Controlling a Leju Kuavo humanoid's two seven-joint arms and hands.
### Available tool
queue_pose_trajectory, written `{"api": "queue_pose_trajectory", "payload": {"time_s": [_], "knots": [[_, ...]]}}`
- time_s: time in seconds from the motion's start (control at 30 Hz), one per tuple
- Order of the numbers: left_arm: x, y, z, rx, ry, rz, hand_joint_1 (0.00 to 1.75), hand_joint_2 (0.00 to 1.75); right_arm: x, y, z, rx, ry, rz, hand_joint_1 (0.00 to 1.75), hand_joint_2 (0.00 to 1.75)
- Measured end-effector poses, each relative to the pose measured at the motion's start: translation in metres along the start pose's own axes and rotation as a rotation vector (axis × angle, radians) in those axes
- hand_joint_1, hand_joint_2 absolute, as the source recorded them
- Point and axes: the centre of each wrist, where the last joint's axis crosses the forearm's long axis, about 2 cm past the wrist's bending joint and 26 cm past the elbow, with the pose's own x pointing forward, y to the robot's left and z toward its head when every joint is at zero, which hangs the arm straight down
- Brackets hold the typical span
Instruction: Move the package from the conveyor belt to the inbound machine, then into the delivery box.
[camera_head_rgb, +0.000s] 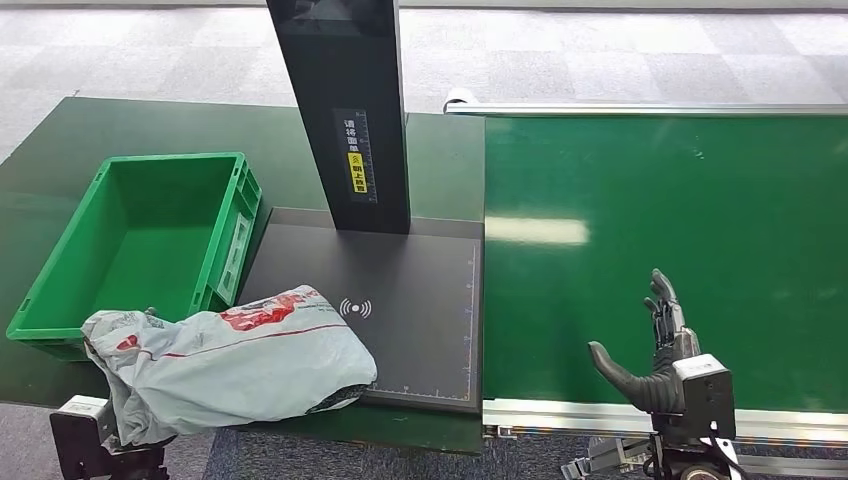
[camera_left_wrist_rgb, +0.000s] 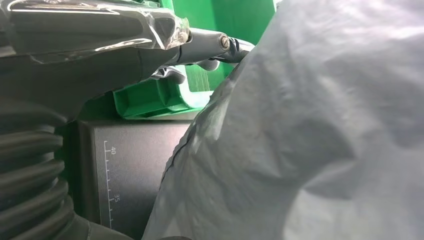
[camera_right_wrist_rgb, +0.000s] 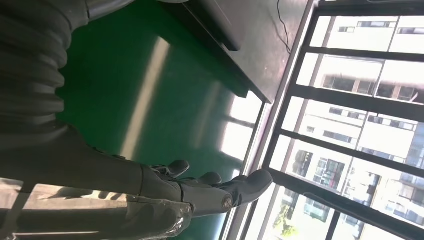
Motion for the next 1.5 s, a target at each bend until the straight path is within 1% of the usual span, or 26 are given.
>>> {"api": "queue_pose_trajectory", "payload": {"time_s": [0.07,0.13,0.2,0.3,0.33,0.43,0.6,0.77,0.93,1.2,1.33,1.43,1.5], "knots": [[0.0,0.001,0.001,0.005,0.005,-0.019,0.0,1.75,0.001,-0.001,0.005,-0.018,0.009,-0.002,0.0,1.75],[0.0,0.003,0.003,0.008,0.017,-0.075,0.0,1.75,0.001,-0.001,0.012,-0.038,0.019,-0.009,0.0,1.75],[0.001,0.007,0.007,0.001,0.027,-0.202,0.0,1.75,0.003,0.001,0.019,-0.055,0.03,-0.017,0.0,1.75],[0.005,0.013,0.011,-0.042,0.024,-0.473,0.0,1.75,0.006,0.002,0.029,-0.079,0.044,-0.021,0.0,1.75],[0.006,0.015,0.013,-0.055,0.022,-0.536,0.0,1.75,0.007,0.001,0.032,-0.087,0.048,-0.02,0.0,1.75],[0.009,0.016,0.014,-0.074,0.026,-0.632,0.0,1.75,0.007,-0.003,0.04,-0.112,0.057,-0.017,0.0,1.75],[0.01,0.018,0.012,-0.06,0.034,-0.717,0.0,1.75,0.008,-0.009,0.05,-0.15,0.063,-0.014,0.0,1.75],[0.013,0.025,0.011,-0.027,0.018,-0.813,0.0,1.75,0.01,-0.013,0.054,-0.176,0.064,-0.006,0.0,1.75],[0.018,0.03,0.01,-0.016,-0.003,-0.821,0.0,1.75,0.011,-0.014,0.057,-0.193,0.067,-0.006,0.0,1.75],[0.02,0.031,0.01,-0.015,-0.014,-0.816,0.0,1.75,0.012,-0.014,0.059,-0.204,0.069,-0.008,0.0,1.75],[0.021,0.027,0.01,-0.047,-0.03,-0.776,1.73,1.75,0.012,-0.014,0.059,-0.207,0.067,-0.008,0.0,1.75],[0.021,0.015,0.011,-0.103,-0.035,-0.664,1.75,1.75,0.012,-0.014,0.059,-0.209,0.062,-0.006,0.0,1.75],[0.02,0.002,0.012,-0.156,-0.031,-0.492,1.75,1.75,0.012,-0.014,0.058,-0.213,0.06,-0.003,0.0,1.75]]}}
